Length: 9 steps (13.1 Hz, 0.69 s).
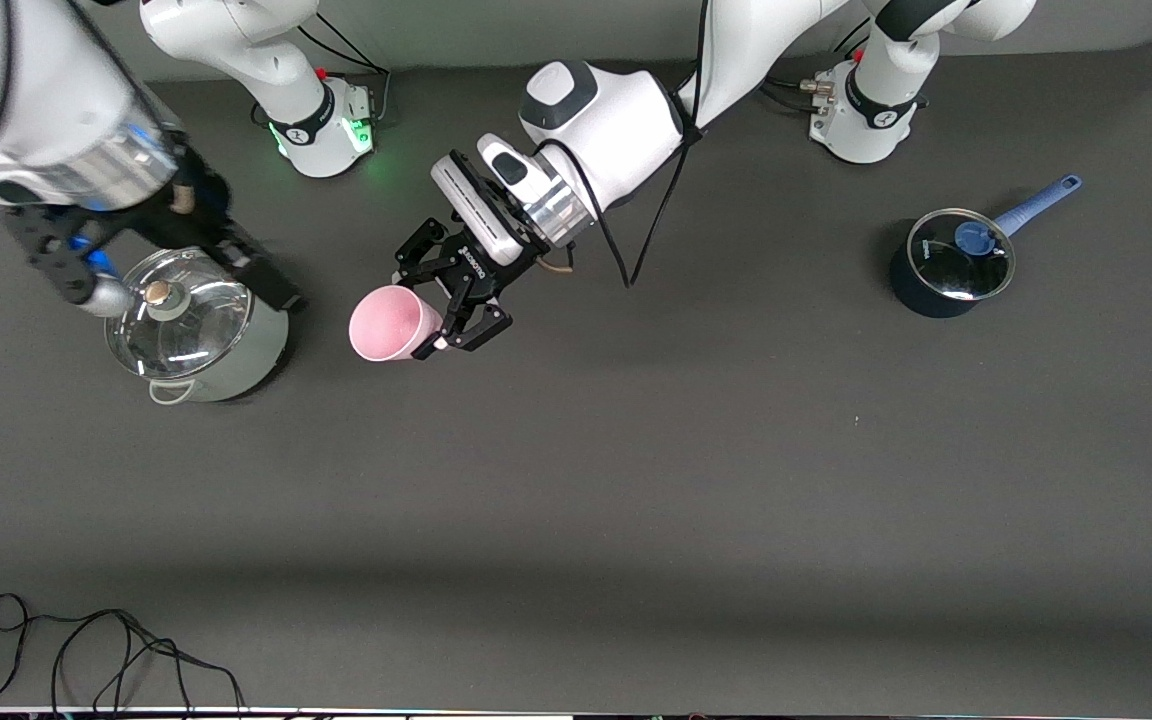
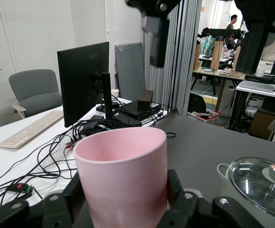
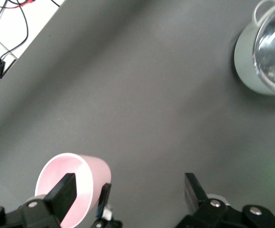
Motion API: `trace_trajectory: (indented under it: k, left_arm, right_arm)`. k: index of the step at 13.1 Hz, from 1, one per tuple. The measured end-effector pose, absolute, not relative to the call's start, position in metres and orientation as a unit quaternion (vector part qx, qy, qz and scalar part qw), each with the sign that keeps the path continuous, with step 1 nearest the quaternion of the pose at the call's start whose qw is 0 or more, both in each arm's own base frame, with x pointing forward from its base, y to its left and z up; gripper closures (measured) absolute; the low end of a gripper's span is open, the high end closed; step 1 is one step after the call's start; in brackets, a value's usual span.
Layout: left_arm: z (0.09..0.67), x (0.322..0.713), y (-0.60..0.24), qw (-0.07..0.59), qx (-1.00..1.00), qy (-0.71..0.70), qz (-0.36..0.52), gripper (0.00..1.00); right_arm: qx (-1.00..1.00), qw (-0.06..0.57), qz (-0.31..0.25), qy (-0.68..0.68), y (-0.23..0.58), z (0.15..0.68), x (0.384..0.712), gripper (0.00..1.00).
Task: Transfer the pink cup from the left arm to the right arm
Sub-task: 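Reach the right gripper into the pink cup's rim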
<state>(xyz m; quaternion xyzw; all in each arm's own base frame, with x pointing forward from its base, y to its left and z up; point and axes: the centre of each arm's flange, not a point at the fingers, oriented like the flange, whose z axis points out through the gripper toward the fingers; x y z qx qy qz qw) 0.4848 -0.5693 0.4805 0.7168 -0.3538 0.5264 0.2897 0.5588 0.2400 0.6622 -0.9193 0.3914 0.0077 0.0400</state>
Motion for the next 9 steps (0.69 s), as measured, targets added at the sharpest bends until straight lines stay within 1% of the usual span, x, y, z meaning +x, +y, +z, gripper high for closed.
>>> trace_trajectory:
  k: [4,9]
  left_arm:
    - [0.481,0.485,-0.569,0.290,0.717,-0.353,0.527,0.28]
    - [0.481,0.485,-0.569,0.291,0.717,-0.353,0.527,0.28]
  right_arm:
    - [-0.912,0.042,0.016,0.408,0.258,0.653,0.560,0.00]
    - [-0.909,0.057,0.057,0.409,0.271,0.635,0.565,0.00]
